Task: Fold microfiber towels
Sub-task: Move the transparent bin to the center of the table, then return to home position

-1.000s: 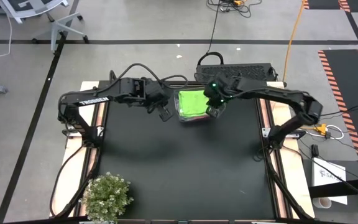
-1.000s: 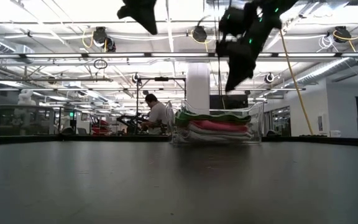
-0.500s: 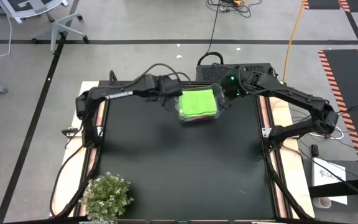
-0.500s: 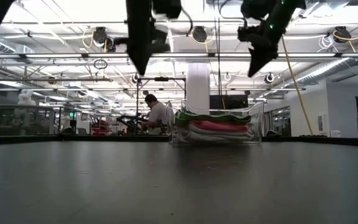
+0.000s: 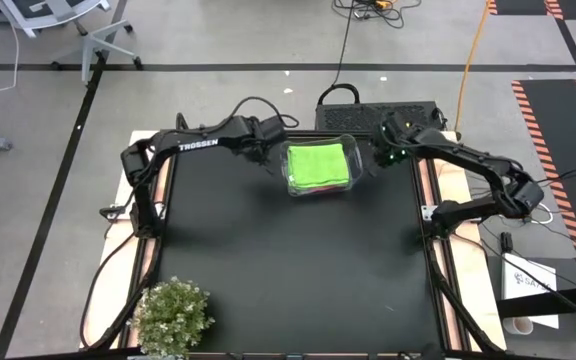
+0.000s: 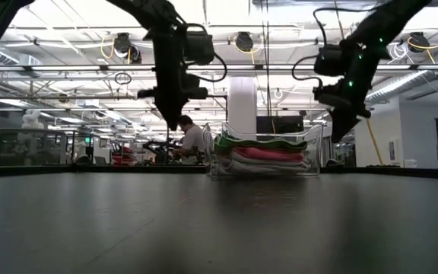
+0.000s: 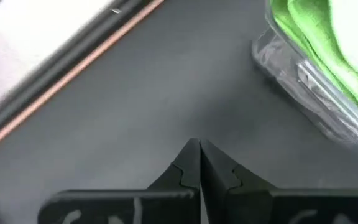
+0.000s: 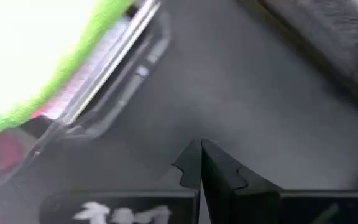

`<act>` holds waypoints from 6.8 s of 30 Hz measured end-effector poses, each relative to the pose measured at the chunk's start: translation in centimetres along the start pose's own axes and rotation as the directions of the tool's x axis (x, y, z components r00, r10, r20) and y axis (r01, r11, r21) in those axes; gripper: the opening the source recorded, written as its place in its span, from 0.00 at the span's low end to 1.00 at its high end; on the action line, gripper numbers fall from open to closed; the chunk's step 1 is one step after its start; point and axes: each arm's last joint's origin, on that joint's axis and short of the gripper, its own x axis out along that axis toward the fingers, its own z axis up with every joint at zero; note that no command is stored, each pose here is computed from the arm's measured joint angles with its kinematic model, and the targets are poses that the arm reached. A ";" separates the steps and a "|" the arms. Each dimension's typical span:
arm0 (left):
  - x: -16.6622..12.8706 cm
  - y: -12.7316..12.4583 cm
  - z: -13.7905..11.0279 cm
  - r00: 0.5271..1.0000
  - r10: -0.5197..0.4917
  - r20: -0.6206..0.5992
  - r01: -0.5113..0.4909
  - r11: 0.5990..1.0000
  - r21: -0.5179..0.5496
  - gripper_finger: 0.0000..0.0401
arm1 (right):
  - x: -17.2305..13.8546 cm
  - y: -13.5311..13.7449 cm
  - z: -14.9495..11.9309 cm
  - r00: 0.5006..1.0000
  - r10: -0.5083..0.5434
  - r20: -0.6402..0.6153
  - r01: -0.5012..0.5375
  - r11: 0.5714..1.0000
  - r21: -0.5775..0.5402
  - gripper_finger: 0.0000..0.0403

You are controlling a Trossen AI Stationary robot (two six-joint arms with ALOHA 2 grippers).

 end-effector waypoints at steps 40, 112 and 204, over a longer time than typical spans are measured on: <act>1.5 -5.2 -3.7 0.994 -0.111 0.014 0.111 0.994 0.024 0.01 | 2.5 7.9 -1.9 0.932 0.336 0.138 -0.346 0.936 0.055 0.00; -3.7 -11.8 -12.3 0.991 -0.125 -0.054 0.127 0.990 0.053 0.08 | -1.3 14.9 -7.7 0.902 0.417 -0.111 -0.419 0.908 0.003 0.02; 0.3 6.0 -28.3 0.499 -0.593 0.632 0.621 0.753 0.217 0.01 | -2.5 6.5 -15.7 0.306 0.606 0.735 -0.621 0.712 -0.328 0.00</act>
